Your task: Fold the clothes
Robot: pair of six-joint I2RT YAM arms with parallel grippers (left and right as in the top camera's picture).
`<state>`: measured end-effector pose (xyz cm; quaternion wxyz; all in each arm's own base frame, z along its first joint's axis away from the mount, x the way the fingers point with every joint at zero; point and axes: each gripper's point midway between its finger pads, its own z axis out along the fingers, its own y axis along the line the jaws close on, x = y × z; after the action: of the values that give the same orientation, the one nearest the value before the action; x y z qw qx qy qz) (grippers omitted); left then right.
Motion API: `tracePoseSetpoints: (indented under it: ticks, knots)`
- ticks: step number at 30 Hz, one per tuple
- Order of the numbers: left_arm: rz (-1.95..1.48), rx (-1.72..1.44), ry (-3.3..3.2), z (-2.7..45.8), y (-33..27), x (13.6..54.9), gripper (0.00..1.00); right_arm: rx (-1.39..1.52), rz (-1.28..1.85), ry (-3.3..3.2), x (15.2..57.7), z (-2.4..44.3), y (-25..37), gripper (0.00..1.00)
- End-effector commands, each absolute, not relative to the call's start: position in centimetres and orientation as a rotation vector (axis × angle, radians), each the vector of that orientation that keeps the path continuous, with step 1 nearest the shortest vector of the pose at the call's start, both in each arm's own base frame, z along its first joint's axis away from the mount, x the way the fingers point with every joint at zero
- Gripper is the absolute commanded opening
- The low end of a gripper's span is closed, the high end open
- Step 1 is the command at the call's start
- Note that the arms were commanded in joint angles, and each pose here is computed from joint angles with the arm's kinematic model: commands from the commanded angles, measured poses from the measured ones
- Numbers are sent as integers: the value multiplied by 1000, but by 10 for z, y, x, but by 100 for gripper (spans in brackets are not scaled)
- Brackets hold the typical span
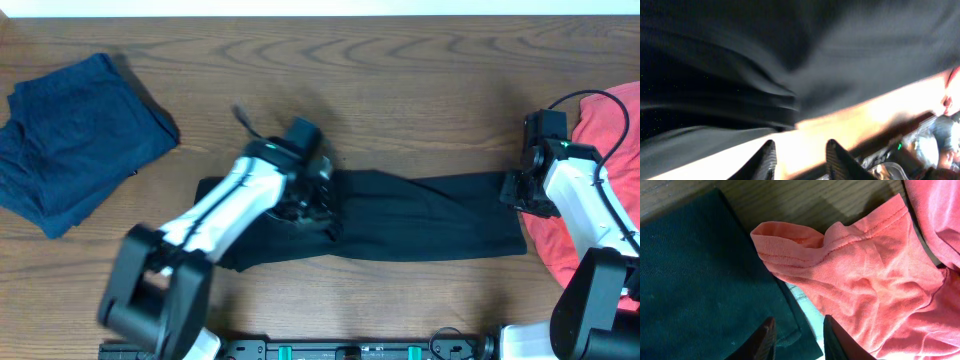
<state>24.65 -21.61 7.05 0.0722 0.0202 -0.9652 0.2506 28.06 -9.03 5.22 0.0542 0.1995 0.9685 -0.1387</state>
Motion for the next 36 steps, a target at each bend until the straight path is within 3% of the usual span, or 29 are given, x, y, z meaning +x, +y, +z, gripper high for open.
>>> tracePoseSetpoints:
  ticks: [1, 3, 9, 13, 20, 22, 24, 27, 31, 33, 36]
  knots:
    - [608, 166, -3124, 88, -168, 280, 46, 619, -422, 2941, 280, 52, -91, 31]
    - [506, 256, -3205, 91, -141, 295, 55, 618, -422, 2942, 280, 52, -91, 30]
    - [285, 451, -3252, 71, -86, 317, 52, 618, -421, 2942, 280, 52, -91, 30]
    - [228, 499, -3174, 48, -72, 314, 56, 618, -421, 2942, 280, 52, -91, 31]
    - [183, 563, -3087, 27, -58, 308, 55, 618, -422, 2944, 279, 52, -91, 31]
    - [190, 561, -3078, 25, -59, 307, 47, 618, -422, 2944, 279, 52, -91, 30]
    - [200, 554, -3068, 22, -61, 305, 32, 618, -422, 2944, 279, 52, -91, 31]
    - [209, 548, -3052, 19, -64, 303, 30, 618, -422, 2944, 279, 52, -91, 31]
    - [199, 547, -3037, 14, -63, 297, 19, 618, -422, 2945, 279, 52, -91, 31]
    - [196, 534, -3032, 10, -62, 293, 6, 618, -422, 2946, 279, 52, -91, 31]
    - [176, 512, -3000, 7, -60, 282, 6, 618, -423, 2946, 279, 52, -91, 31]
